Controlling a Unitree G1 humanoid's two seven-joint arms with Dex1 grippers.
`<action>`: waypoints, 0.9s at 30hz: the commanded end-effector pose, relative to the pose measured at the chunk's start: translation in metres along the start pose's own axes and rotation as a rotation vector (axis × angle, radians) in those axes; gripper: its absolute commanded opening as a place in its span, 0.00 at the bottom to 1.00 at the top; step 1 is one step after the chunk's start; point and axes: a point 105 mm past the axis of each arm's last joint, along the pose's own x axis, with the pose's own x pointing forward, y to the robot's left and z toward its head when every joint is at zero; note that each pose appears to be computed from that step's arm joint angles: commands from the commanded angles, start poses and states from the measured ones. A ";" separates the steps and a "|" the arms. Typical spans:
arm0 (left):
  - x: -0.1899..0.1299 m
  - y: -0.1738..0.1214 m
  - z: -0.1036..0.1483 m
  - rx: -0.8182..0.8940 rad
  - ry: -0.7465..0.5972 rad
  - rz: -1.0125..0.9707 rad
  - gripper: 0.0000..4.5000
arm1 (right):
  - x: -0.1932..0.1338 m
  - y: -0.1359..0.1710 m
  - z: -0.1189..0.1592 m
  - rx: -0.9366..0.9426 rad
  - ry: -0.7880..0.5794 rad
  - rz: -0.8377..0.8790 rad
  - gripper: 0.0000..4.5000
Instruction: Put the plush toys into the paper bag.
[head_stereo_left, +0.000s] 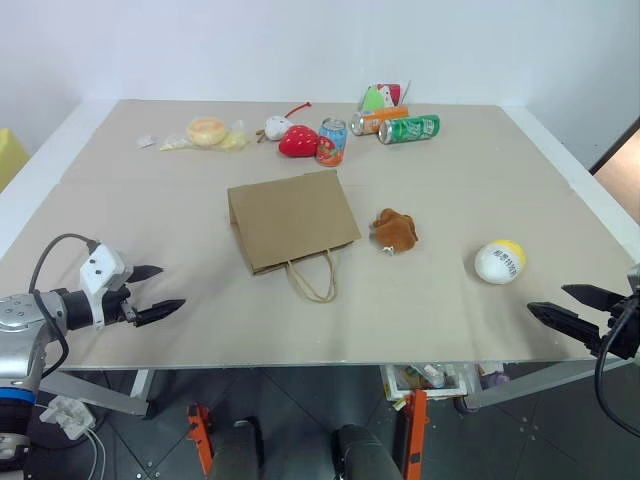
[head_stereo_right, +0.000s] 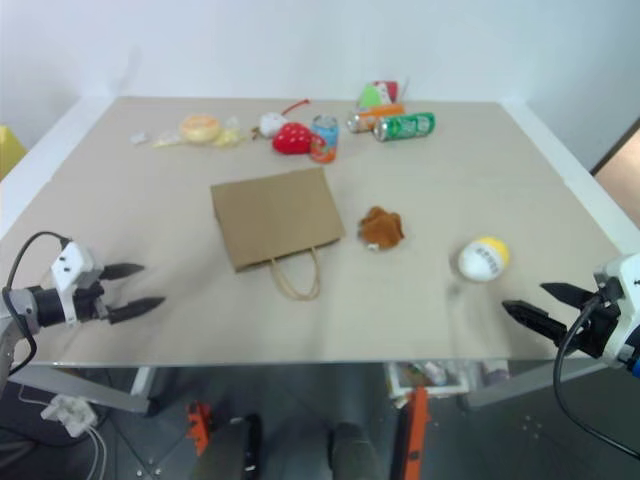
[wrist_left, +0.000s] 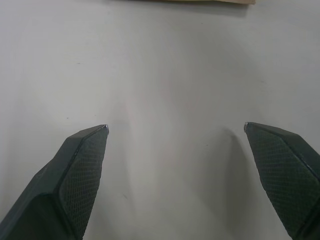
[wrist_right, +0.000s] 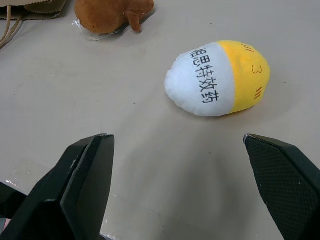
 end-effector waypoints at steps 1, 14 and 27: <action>0.001 -0.003 0.016 0.062 -0.041 -0.031 1.00 | 0.000 0.005 0.005 -0.021 -0.011 0.004 0.99; 0.059 -0.044 0.084 0.612 -0.209 -0.348 1.00 | 0.032 0.100 0.049 -0.095 -0.117 0.352 0.99; 0.125 -0.101 0.127 0.727 -0.365 -0.601 1.00 | 0.061 0.157 0.043 -0.079 -0.177 0.453 0.99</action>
